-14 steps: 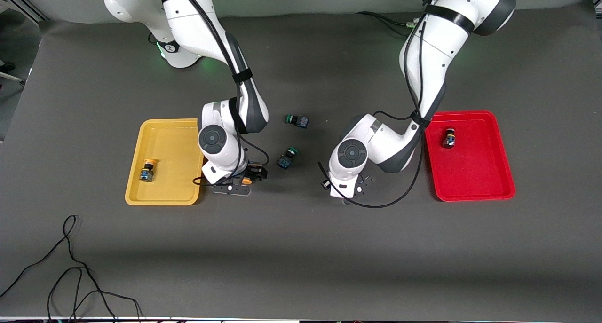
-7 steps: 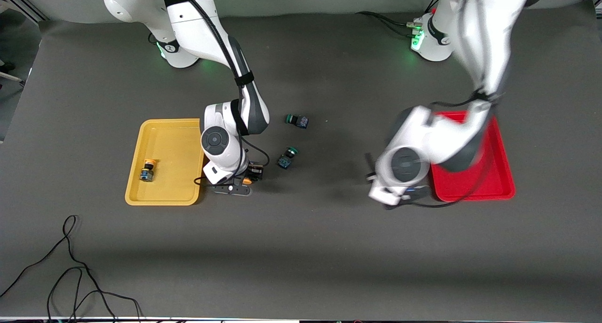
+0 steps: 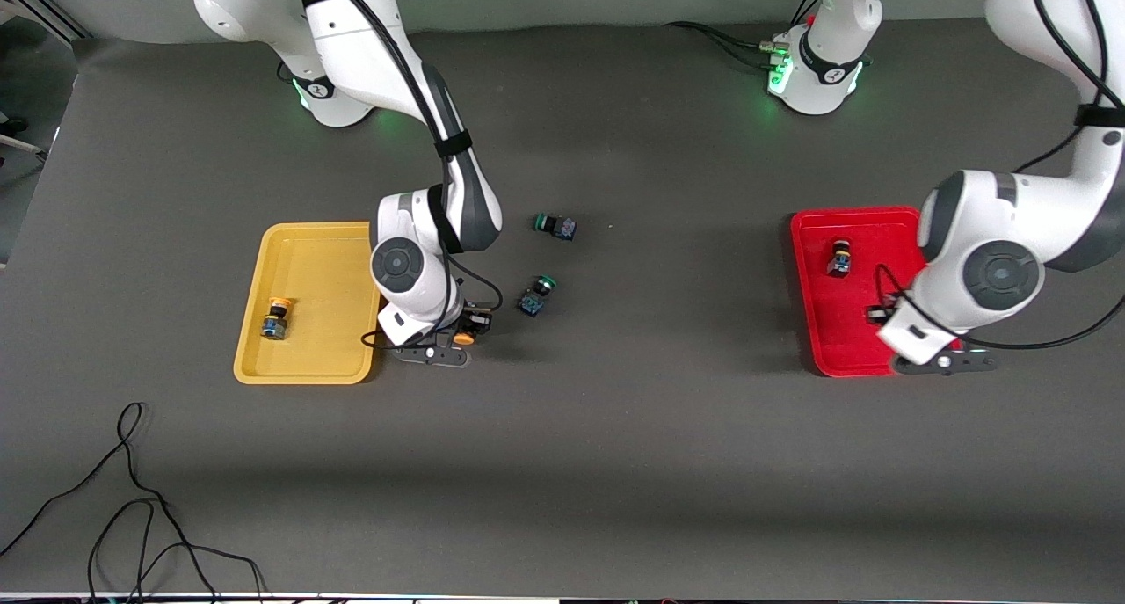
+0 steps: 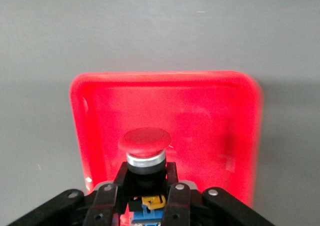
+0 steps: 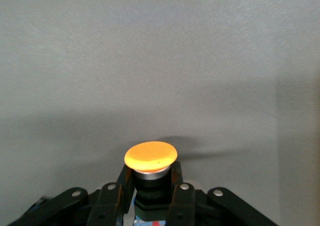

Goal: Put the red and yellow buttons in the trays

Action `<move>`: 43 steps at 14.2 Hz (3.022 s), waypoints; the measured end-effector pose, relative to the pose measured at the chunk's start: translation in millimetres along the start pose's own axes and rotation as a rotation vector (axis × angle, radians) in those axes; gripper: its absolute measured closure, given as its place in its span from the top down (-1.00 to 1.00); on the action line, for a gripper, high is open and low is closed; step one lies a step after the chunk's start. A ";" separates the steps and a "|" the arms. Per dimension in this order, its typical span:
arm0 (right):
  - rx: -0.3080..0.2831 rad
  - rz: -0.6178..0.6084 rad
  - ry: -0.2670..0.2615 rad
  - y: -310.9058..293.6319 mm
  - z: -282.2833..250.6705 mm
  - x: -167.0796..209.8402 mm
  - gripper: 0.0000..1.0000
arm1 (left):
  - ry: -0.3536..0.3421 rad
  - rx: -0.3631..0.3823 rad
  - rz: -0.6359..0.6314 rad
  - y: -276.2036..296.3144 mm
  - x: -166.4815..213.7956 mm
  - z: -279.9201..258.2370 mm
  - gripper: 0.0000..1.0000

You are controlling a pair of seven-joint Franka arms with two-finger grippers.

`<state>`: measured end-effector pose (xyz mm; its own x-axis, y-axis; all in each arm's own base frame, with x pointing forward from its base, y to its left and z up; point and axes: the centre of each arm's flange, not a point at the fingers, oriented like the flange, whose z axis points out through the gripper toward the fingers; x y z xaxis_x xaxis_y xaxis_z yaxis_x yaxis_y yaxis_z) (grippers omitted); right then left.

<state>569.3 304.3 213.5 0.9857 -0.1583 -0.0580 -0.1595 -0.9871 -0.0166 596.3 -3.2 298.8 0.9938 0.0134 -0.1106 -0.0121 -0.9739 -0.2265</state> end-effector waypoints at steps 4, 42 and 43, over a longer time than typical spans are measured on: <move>0.007 -0.001 -0.083 29.6 -87.6 25.1 -0.35 | 0.075 -0.008 0.033 -24.9 -23.0 62.7 -0.36; -0.064 -0.047 0.015 243.0 -327.4 54.1 1.00 | 0.033 -0.162 0.038 -47.8 -106.9 -274.8 1.00; -0.064 -0.019 -0.003 255.3 -327.9 58.2 1.00 | 0.031 -0.164 0.036 -48.7 -106.9 -273.9 1.00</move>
<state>603.8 34.8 533.2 0.9883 -0.1398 -0.0618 -0.1371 -0.9895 0.0456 521.0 -19.2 586.7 0.9960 -0.0270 -0.0849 -0.0323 -0.9975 -0.0621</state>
